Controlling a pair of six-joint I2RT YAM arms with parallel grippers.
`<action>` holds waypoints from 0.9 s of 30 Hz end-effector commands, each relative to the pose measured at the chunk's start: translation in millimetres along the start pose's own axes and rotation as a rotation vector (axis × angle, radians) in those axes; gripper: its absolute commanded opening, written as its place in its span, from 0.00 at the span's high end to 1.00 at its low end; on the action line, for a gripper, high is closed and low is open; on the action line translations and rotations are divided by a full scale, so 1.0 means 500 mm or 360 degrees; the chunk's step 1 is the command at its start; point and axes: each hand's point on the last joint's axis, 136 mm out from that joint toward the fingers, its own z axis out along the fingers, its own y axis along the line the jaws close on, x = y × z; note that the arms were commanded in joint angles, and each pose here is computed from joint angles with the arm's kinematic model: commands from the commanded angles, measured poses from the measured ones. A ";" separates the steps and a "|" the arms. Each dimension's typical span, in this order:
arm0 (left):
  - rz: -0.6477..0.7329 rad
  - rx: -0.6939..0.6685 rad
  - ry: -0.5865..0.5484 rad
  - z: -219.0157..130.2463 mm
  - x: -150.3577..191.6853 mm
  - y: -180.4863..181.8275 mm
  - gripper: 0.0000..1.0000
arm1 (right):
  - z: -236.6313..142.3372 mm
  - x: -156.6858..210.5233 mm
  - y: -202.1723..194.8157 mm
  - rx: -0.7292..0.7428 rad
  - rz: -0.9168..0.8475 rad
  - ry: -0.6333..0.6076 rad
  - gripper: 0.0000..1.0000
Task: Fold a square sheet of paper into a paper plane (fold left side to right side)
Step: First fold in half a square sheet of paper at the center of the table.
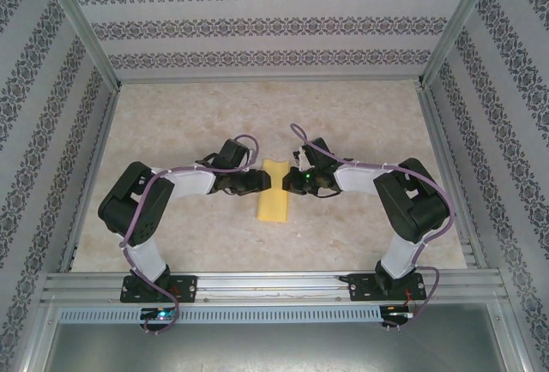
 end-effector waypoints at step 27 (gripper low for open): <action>0.0114 -0.0517 0.0256 0.079 0.082 0.075 0.53 | -0.128 0.000 -0.115 0.0280 0.0064 -0.0229 0.59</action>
